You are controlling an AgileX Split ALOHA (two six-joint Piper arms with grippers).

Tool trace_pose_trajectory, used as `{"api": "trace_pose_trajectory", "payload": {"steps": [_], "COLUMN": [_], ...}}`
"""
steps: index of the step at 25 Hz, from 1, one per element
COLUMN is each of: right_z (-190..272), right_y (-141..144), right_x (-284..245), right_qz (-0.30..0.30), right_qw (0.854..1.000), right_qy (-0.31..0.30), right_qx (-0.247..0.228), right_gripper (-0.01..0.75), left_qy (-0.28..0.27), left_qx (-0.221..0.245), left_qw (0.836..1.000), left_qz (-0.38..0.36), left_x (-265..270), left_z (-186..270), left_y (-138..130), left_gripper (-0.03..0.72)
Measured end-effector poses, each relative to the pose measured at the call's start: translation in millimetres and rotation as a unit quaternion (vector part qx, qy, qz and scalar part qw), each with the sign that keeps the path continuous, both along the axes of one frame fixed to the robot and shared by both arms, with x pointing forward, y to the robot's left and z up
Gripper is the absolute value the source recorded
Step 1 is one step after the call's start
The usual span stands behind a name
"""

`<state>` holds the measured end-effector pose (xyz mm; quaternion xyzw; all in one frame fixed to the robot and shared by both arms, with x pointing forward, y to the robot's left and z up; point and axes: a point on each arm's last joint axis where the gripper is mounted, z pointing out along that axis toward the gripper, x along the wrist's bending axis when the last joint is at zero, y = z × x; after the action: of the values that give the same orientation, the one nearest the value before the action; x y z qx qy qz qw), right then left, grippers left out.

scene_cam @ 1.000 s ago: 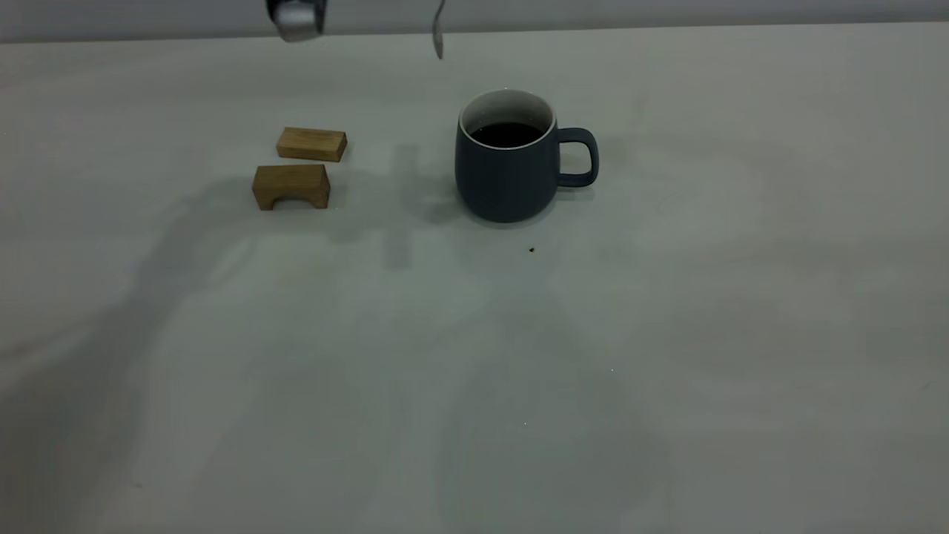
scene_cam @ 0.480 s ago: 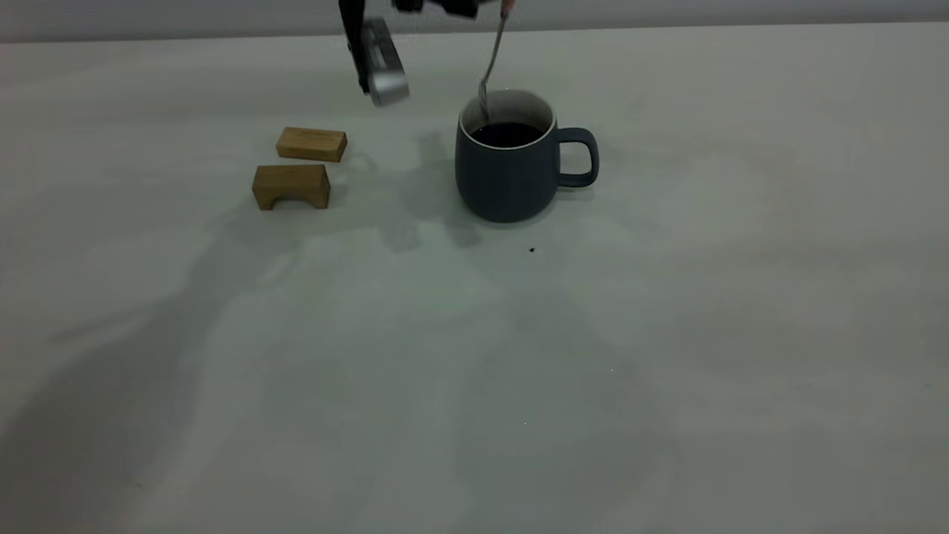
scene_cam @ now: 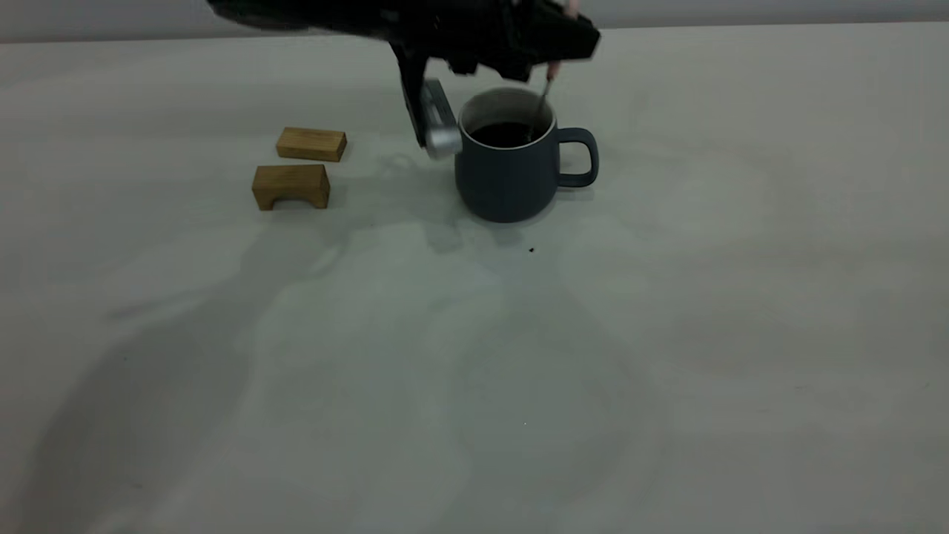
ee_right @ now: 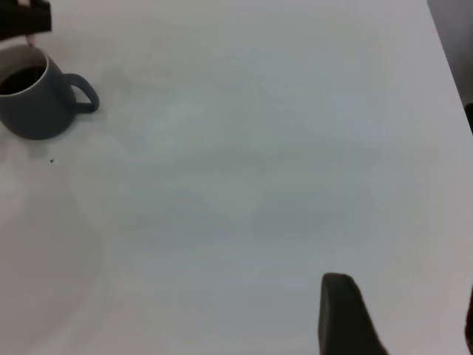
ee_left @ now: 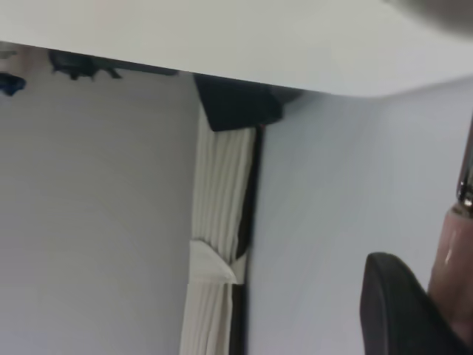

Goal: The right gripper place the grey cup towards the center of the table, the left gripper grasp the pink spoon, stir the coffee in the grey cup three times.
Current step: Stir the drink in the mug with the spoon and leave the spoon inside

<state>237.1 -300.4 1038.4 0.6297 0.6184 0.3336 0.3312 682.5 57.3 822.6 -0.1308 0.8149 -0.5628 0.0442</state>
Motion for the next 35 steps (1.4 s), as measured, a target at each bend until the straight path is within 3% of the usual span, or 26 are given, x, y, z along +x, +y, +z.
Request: {"api": "trace_pose_trajectory", "payload": {"steps": [5,12,18,27,31,35], "right_z": [0.0,0.0,0.0,0.0,0.0,0.0], "right_y": [0.0,0.0,0.0,0.0,0.0,0.0], "right_x": [0.0,0.0,0.0,0.0,0.0,0.0], "right_qz": [0.0,0.0,0.0,0.0,0.0,0.0], "right_qw": [1.0,1.0,1.0,1.0,1.0,1.0], "right_qy": [0.0,0.0,0.0,0.0,0.0,0.0], "right_qx": [0.0,0.0,0.0,0.0,0.0,0.0], "right_gripper": [0.429,0.429,0.429,0.429,0.429,0.429], "left_qy": [0.003,-0.001,-0.008,-0.007,-0.002,0.022], "left_qx": [0.005,0.028,0.014,-0.021,-0.007,0.004], "left_qw": [1.0,0.999,0.999,0.999,0.998,0.999], "left_qz": [-0.018,0.021,0.047,-0.024,-0.061,-0.049], "left_x": [-1.0,14.4,20.8,6.2,3.5,8.8], "left_z": [-3.4,-6.9,-1.2,3.5,1.0,-1.5], "left_y": [6.3,36.2,26.8,10.2,21.3,39.2], "left_gripper": [0.134,0.134,0.134,0.134,0.134,0.134]}}
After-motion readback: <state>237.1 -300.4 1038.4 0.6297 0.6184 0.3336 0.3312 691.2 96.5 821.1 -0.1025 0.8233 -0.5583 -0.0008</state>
